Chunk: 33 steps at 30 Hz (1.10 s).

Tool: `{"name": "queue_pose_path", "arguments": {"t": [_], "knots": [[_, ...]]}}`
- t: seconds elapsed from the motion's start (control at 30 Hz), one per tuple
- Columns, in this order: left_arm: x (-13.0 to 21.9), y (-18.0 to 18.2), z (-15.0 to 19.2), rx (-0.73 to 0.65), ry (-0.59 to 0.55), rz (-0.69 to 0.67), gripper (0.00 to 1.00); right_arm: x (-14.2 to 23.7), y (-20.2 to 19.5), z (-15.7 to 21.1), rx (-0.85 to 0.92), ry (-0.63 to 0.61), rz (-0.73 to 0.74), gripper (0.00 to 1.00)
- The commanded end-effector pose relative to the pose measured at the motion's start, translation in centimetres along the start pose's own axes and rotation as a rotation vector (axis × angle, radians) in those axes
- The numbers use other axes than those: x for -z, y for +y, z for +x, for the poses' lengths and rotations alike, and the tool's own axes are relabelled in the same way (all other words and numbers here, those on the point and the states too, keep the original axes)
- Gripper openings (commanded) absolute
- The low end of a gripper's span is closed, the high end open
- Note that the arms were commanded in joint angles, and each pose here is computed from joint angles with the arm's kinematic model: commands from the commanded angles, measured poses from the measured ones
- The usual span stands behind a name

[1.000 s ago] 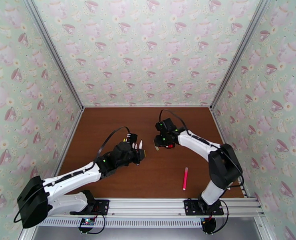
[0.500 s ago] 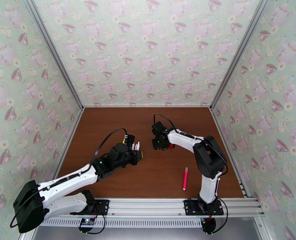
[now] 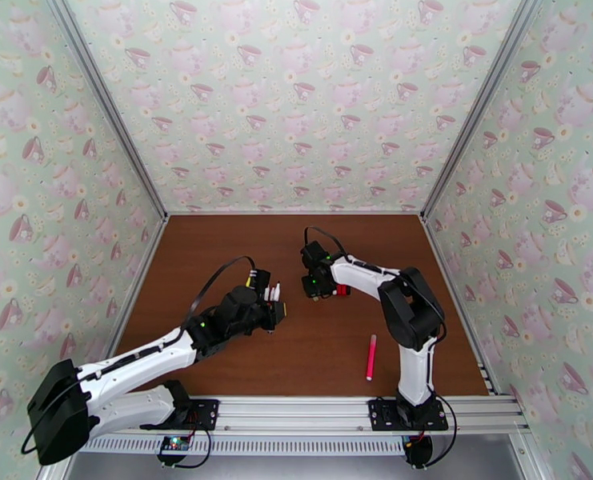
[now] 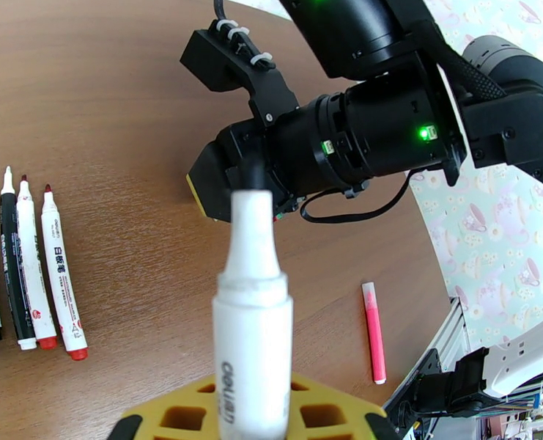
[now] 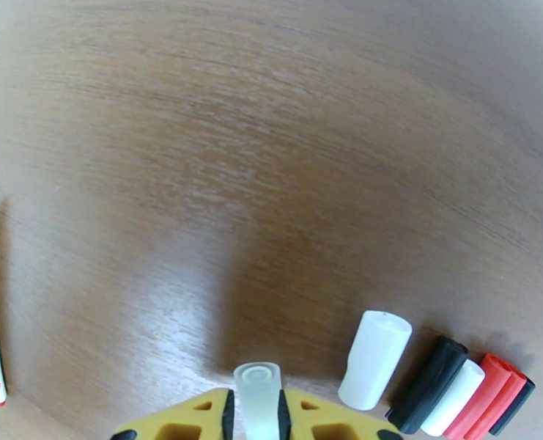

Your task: Open the pen caps

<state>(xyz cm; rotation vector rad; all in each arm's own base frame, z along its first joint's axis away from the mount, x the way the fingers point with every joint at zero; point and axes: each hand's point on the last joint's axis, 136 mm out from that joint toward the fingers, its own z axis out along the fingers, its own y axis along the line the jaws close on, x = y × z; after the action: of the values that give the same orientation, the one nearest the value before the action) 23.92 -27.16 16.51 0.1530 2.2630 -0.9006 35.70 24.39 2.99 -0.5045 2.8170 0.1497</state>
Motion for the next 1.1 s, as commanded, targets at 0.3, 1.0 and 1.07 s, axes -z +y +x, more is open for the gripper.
{"name": "queue_pose_path", "arguments": {"t": [0.3,1.0,1.07], "knots": [[-0.5,0.3,0.1,-0.006,0.001,0.002,0.10,-0.4,-0.9,-1.7,-0.047,-0.040,0.077,0.20],[-0.8,0.3,0.4,0.002,0.011,0.006,0.10,0.8,-4.8,-1.7,-0.159,-0.056,0.251,0.18],[-0.8,0.3,0.5,0.003,0.012,0.006,0.10,1.0,-5.0,-1.7,-0.170,-0.062,0.256,0.18]]}}
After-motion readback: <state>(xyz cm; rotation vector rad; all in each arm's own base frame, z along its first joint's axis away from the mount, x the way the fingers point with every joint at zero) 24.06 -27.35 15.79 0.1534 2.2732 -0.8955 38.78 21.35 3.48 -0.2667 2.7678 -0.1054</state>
